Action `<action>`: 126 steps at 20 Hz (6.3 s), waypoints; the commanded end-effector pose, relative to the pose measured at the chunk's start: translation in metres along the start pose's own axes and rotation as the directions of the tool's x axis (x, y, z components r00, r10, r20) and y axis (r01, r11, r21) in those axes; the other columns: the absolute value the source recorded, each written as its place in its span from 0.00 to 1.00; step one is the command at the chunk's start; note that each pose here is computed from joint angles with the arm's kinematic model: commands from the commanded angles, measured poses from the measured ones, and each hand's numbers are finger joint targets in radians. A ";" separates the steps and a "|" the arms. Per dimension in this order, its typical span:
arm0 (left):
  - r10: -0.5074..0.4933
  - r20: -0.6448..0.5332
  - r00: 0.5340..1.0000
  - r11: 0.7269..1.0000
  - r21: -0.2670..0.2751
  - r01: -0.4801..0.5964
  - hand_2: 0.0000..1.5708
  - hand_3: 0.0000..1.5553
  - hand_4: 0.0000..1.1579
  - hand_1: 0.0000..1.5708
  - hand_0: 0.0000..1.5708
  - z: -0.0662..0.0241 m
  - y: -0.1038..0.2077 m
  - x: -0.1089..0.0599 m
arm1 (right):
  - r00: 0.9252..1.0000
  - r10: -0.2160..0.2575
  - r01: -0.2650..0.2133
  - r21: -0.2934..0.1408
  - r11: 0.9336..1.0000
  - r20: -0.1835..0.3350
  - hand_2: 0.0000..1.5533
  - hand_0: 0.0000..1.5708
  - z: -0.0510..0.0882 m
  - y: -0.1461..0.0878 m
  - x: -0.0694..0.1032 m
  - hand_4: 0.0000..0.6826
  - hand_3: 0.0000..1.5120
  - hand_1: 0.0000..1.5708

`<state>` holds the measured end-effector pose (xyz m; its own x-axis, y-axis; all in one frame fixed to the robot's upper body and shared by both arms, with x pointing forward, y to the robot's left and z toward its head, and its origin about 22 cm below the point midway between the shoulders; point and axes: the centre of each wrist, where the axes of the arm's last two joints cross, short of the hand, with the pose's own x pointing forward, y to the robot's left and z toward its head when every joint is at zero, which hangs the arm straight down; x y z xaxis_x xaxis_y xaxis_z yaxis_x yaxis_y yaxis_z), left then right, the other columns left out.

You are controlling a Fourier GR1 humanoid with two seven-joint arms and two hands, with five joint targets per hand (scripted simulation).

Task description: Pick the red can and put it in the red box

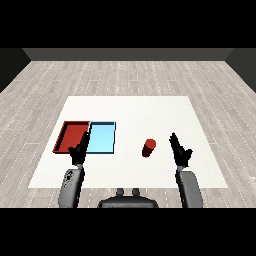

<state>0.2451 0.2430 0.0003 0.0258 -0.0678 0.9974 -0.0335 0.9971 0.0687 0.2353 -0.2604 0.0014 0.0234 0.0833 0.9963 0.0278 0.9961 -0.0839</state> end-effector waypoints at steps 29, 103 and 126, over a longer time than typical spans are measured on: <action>0.136 0.499 0.856 0.991 -0.078 -0.112 0.00 0.00 0.00 0.00 0.00 0.0130 0.015 0.000 | 0.931 -0.143 0.112 0.110 0.988 0.335 0.00 0.00 0.035 -0.095 -0.020 0.00 0.00 0.00; 0.158 0.510 0.845 0.987 -0.088 -0.131 0.00 0.00 0.00 0.00 0.00 0.0092 0.021 0.011 | 0.941 -0.334 0.316 0.207 0.926 0.061 0.00 0.00 -0.059 0.063 -0.060 0.00 0.00 0.00; 0.177 0.522 0.835 0.984 -0.082 -0.158 0.00 0.00 0.00 0.00 0.00 0.0110 0.003 0.019 | 0.952 -0.307 0.303 0.181 0.936 -0.008 0.00 0.00 -0.077 0.095 -0.065 0.00 0.00 0.00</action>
<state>0.2384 0.2567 0.0177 -0.4961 0.1037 0.8620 0.0432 0.9946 -0.0948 0.3088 -0.1808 -0.0667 0.0064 -0.2316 0.9728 -0.1595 0.9601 0.2296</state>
